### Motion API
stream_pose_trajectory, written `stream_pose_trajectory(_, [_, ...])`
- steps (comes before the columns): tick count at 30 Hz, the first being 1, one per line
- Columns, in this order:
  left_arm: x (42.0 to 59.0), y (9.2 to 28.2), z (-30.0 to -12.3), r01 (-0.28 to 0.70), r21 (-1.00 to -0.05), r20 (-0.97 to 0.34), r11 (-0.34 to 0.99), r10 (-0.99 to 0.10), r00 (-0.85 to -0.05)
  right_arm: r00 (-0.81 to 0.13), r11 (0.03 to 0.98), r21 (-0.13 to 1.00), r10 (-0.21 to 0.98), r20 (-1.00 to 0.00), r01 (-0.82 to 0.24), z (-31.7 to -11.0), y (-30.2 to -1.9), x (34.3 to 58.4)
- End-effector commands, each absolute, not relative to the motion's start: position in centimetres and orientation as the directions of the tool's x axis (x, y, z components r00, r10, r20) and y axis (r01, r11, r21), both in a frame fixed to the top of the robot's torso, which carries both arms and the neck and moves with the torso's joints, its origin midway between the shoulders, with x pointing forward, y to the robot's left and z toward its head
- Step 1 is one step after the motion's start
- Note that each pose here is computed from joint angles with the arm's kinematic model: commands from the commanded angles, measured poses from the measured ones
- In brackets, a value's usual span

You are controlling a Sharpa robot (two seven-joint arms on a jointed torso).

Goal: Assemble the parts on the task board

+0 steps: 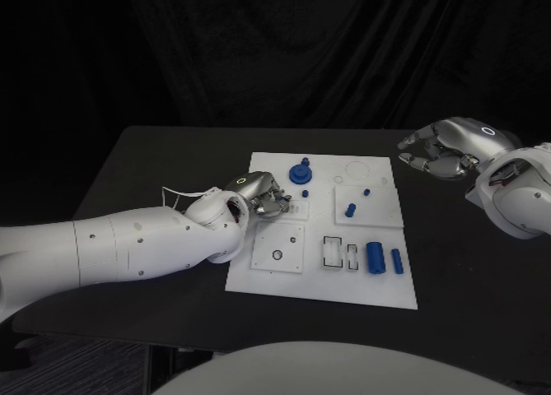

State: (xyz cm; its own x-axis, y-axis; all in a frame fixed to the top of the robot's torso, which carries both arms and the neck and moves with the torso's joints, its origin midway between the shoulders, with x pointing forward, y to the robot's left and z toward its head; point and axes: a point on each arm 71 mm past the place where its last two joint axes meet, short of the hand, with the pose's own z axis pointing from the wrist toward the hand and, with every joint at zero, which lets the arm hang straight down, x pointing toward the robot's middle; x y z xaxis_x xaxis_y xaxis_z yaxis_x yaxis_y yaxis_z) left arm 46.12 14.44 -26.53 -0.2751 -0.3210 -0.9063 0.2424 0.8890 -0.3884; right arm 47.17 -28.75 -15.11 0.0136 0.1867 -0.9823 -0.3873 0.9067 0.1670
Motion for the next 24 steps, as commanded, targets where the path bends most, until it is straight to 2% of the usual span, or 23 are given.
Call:
stream_pose_trajectory(1, [45.57, 14.13, -27.44, 0.242, -0.39, -0.896, 0.888, -0.305, -0.323, 0.007, 0.914, 0.167, 0.182, -0.983, -0.369, -15.27, -28.86, 47.17])
stream_pose_trajectory(24, [45.37, 13.86, -28.01, 0.233, -0.386, -0.887, 0.893, -0.289, -0.361, -0.003, 0.917, 0.165, 0.177, -0.984, -0.364, -15.37, -28.87, 47.23])
